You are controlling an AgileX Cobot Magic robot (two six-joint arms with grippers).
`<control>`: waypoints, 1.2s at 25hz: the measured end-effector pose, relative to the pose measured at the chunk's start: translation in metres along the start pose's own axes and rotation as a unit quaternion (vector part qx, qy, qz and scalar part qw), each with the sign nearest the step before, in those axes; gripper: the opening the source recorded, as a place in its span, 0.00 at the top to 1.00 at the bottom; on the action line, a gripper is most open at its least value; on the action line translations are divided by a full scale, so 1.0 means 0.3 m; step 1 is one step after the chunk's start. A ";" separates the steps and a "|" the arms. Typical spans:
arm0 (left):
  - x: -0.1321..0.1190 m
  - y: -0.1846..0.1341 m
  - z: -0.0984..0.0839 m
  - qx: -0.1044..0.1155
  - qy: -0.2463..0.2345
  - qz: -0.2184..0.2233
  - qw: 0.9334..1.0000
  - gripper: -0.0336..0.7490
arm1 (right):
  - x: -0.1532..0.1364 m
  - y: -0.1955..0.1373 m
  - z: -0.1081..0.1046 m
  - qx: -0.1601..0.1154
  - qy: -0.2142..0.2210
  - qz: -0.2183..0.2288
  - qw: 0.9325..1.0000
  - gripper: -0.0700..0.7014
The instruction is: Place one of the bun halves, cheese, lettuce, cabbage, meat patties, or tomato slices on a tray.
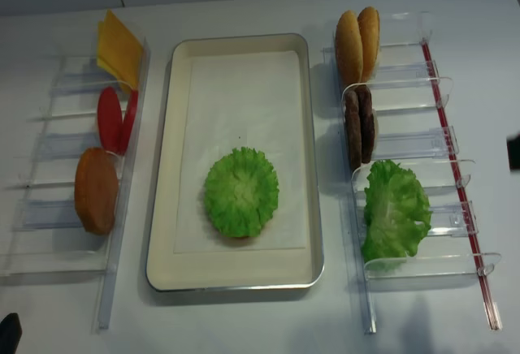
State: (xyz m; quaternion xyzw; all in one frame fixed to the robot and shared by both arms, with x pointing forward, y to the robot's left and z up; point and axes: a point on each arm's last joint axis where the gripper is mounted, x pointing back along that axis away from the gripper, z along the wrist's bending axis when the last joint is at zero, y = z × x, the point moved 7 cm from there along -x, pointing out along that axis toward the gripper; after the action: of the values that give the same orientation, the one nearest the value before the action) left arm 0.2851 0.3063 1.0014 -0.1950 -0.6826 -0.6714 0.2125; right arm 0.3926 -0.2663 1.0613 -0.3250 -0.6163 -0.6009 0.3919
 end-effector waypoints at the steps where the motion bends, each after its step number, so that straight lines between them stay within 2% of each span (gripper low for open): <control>1: 0.000 0.000 0.000 0.000 0.000 0.000 1.000 0.54 | 0.000 -0.028 -0.001 -0.002 0.004 -0.001 1.000 0.31; 6: 0.000 0.000 0.000 0.000 0.000 0.000 1.000 0.54 | 0.014 -0.124 -0.013 -0.008 0.013 -0.023 1.000 0.31; 9: 0.000 0.000 0.000 0.000 0.000 0.000 1.000 0.54 | 0.041 -0.147 -0.040 -0.029 0.002 -0.050 0.998 0.31; 13: 0.000 0.000 0.000 0.000 0.000 0.000 1.000 0.54 | 0.086 -0.168 -0.067 -0.056 -0.013 -0.091 0.994 0.31; 16: 0.000 0.000 0.000 0.000 0.000 0.000 1.000 0.54 | 0.118 -0.194 -0.080 -0.063 -0.022 -0.121 0.990 0.31; 22: 0.000 0.000 0.000 0.000 0.000 0.000 1.000 0.54 | 0.104 -0.284 -0.094 -0.087 -0.039 -0.148 0.984 0.31; 30: 0.000 0.000 0.000 0.000 0.000 0.000 1.000 0.54 | 0.014 -0.379 -0.075 -0.052 -0.027 -0.135 0.989 0.31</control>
State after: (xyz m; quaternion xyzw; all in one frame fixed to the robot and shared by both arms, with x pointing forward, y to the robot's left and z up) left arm 0.2851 0.3063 1.0014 -0.1950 -0.6826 -0.6714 0.2125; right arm 0.2936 -0.2966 1.0090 -0.2748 -0.6331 -0.6703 0.2725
